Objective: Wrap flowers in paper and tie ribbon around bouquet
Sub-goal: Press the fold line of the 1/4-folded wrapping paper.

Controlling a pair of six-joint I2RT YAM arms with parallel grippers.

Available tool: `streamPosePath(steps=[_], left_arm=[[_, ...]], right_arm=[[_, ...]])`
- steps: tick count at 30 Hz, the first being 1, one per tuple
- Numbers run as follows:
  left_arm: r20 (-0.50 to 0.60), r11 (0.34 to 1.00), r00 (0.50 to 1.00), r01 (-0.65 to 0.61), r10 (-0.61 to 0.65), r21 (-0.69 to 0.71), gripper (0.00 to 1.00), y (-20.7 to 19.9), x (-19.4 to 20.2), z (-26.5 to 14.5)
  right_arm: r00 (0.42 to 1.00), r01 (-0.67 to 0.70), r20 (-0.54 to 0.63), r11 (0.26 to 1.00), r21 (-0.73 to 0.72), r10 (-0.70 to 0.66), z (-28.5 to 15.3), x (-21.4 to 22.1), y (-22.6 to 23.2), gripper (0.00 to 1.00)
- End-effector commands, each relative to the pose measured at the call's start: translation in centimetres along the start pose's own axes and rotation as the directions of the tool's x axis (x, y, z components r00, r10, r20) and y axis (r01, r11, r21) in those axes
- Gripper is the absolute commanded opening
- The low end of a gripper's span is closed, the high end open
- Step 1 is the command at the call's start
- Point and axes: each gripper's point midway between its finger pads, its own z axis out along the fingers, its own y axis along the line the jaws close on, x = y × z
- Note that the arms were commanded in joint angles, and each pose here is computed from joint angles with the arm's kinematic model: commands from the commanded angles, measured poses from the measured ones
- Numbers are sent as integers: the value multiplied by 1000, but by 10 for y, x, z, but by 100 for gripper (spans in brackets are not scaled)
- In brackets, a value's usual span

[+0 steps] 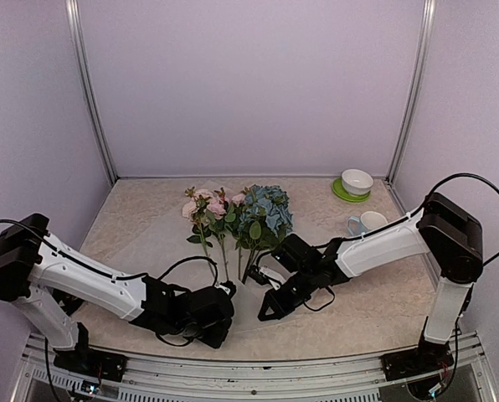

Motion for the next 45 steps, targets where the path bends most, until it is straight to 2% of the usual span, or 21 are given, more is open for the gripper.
streamPosePath(steps=[1,4,9,17,24,27,29,33,36,38,41,45], left_arm=[[34,998,998,44,-46,42,9,14,-5,-3],[28,995,996,87,-89,48,9,25,-1,-3],[-42,993,992,117,-117,-3,8,45,29,-1],[-72,981,979,192,-191,11,9,59,67,-14],[-60,978,979,200,-197,55,9,56,71,-6],[-105,983,979,180,-175,39,8,56,82,2],[-115,986,980,166,-161,29,8,58,84,4],[-109,985,981,168,-163,39,7,64,82,1],[-94,981,981,177,-169,81,7,64,75,-5],[-80,979,984,167,-158,114,8,60,69,-11],[-57,978,988,152,-145,143,8,58,60,-17],[-49,977,988,149,-143,150,8,61,57,-16]], right_arm=[[992,-99,-74,990,98,106,6,32,-25,0],[989,-114,-83,985,133,126,5,35,-31,0],[983,-137,-91,963,231,162,-4,46,-47,0],[974,-153,-123,954,257,189,-4,66,-53,1],[990,-93,-63,922,375,126,-37,10,-37,3],[983,-160,-11,879,450,185,-56,7,-35,15],[957,-268,28,841,471,289,-64,20,-37,21],[889,-449,121,793,413,441,-72,41,-36,45],[864,-501,185,764,407,468,-80,35,-37,49],[879,-477,210,767,430,428,-87,18,-32,49],[934,-356,194,775,522,299,-94,-3,-15,43],[984,-174,77,807,565,159,-69,-26,6,39]])
